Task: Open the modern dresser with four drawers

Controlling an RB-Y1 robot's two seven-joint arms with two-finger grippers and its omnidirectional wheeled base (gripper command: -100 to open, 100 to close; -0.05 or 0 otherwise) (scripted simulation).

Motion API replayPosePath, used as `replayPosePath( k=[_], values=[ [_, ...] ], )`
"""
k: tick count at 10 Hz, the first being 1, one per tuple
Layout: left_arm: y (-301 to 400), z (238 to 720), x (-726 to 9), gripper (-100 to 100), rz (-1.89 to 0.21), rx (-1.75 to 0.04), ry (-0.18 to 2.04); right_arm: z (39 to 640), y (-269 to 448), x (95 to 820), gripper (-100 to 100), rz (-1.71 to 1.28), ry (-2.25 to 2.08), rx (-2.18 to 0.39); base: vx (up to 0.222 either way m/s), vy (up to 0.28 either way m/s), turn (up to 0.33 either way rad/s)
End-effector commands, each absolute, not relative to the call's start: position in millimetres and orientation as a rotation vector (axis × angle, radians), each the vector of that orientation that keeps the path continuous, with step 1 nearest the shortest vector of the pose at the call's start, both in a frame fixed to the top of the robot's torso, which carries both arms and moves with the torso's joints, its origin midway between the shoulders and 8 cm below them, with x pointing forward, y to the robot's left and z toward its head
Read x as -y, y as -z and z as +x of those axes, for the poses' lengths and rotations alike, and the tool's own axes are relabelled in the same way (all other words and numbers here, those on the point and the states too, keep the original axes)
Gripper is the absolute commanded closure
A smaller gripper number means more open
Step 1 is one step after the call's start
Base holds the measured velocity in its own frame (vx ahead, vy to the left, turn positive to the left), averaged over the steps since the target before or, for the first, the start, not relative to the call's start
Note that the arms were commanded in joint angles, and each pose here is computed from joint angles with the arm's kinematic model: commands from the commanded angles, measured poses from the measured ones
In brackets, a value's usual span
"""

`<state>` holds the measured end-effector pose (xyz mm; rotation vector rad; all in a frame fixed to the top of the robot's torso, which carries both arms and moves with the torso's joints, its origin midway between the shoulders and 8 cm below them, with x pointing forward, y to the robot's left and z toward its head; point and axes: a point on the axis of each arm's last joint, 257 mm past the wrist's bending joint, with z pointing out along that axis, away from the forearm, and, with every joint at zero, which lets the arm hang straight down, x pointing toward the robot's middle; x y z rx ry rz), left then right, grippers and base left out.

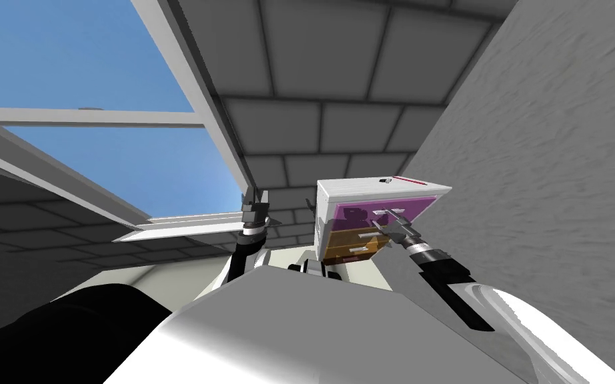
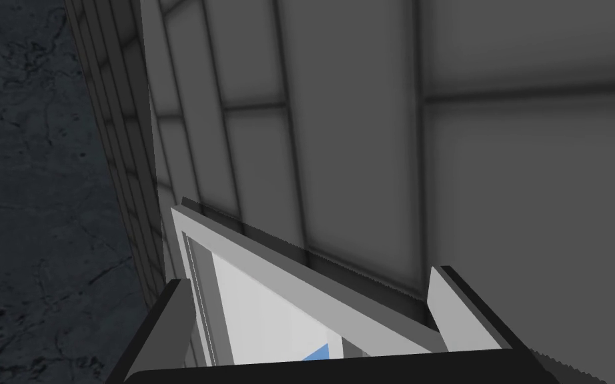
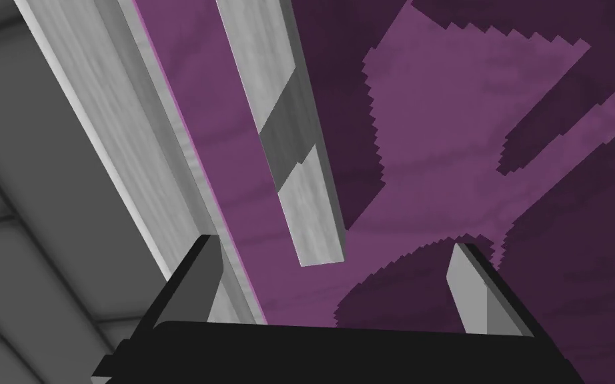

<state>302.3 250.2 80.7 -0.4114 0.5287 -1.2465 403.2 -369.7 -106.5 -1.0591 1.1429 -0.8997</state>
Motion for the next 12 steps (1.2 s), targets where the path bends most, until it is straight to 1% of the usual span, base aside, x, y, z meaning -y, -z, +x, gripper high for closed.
replayPosePath(
  k=[1, 2, 3, 6, 8, 10, 11, 12],
  values=[
    [-80.6, 302.3, -250.2, 0, -0.412, -0.529, 1.247, 403.5, 102.0, 371.8, -100, -1.063, 0.901, -1.14, 0.07, 0.017, 0.001],
    [-80.7, 302.3, -250.2, 0, -0.411, -0.529, 1.247, 403.7, 101.1, 372.4, 100, -1.061, 0.901, -1.142, 0.011, 0.002, 0.001],
    [-80.7, 302.3, -250.2, 0, -0.411, -0.529, 1.247, 401.6, 99.1, 368.9, 100, -1.065, 0.893, -1.134, -0.098, -0.036, -0.076],
    [-80.7, 302.4, -250.1, 0, -0.411, -0.529, 1.247, 399.0, 96.5, 364.6, 100, -1.071, 0.882, -1.126, -0.179, -0.047, -0.049],
    [-80.7, 302.4, -250.2, 0, -0.411, -0.529, 1.247, 397.4, 100.1, 362.1, 100, -1.08, 0.874, -1.129, -0.096, -0.03, -0.029],
    [-80.7, 302.4, -250.1, 0, -0.411, -0.529, 1.247, 395.3, 100.0, 358.4, 100, -1.085, 0.865, -1.124, -0.191, -0.052, -0.06],
    [-80.7, 302.4, -250.1, 0, -0.411, -0.529, 1.247, 393.5, 87.4, 364.0, -100, -1.086, 0.866, -1.118, -0.06, 0.0, -0.092],
    [-80.7, 302.4, -250.2, 0, -0.412, -0.529, 1.247, 391.9, 81.7, 365.5, -100, -1.088, 0.863, -1.115, 0.054, 0.038, -0.07]
  ],
)
